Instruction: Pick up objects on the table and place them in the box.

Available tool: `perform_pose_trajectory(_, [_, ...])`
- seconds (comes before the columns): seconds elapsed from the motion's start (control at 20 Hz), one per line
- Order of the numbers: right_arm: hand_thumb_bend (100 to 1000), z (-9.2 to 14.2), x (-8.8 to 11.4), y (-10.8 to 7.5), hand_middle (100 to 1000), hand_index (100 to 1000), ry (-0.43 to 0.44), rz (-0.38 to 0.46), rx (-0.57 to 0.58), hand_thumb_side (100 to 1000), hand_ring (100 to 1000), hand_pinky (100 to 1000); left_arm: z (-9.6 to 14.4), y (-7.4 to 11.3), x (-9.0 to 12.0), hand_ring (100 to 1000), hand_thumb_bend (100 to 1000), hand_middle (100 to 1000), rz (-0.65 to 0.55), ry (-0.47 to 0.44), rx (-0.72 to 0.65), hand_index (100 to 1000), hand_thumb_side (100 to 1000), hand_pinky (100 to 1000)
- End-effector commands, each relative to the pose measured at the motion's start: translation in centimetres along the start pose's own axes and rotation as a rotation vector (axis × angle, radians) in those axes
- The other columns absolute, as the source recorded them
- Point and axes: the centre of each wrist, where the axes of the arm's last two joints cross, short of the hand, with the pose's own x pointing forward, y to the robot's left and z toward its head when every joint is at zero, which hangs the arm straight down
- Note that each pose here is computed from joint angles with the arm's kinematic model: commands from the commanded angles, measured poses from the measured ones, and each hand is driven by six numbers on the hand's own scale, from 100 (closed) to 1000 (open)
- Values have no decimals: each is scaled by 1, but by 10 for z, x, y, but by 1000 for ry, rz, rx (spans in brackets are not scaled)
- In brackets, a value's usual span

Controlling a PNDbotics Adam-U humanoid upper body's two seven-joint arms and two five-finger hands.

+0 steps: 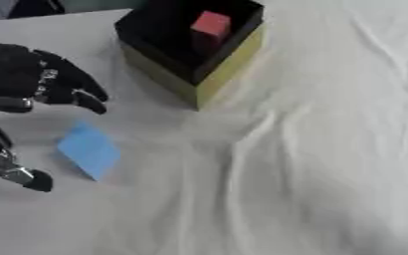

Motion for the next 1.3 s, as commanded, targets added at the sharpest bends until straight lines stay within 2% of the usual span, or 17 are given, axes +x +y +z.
perform_pose_trajectory(0.05, [100,-3,5,-10,596,832,-23,18,-17,771,715,795,-1,-2,-6,885,641,841,-6,24,-34,911,600,857])
perform_pose_trajectory(0.35, [100,-1,5,-10,594,830,-15,15,-22,773,713,796,-10,-18,-19,890,648,845,7,68,-78,914,593,864])
perform_pose_trajectory(0.6, [100,0,4,-10,593,829,-10,12,-20,785,713,797,-15,-29,-30,888,590,840,28,111,-77,905,593,863])
perform_pose_trajectory(1.0, [100,2,3,-11,593,829,3,11,-29,784,712,799,-25,-46,-42,879,553,824,80,123,-98,886,604,852])
perform_pose_trajectory(1.3, [100,4,2,-13,592,828,18,13,-43,784,711,799,-29,-53,-42,859,553,807,96,93,-110,865,582,832])
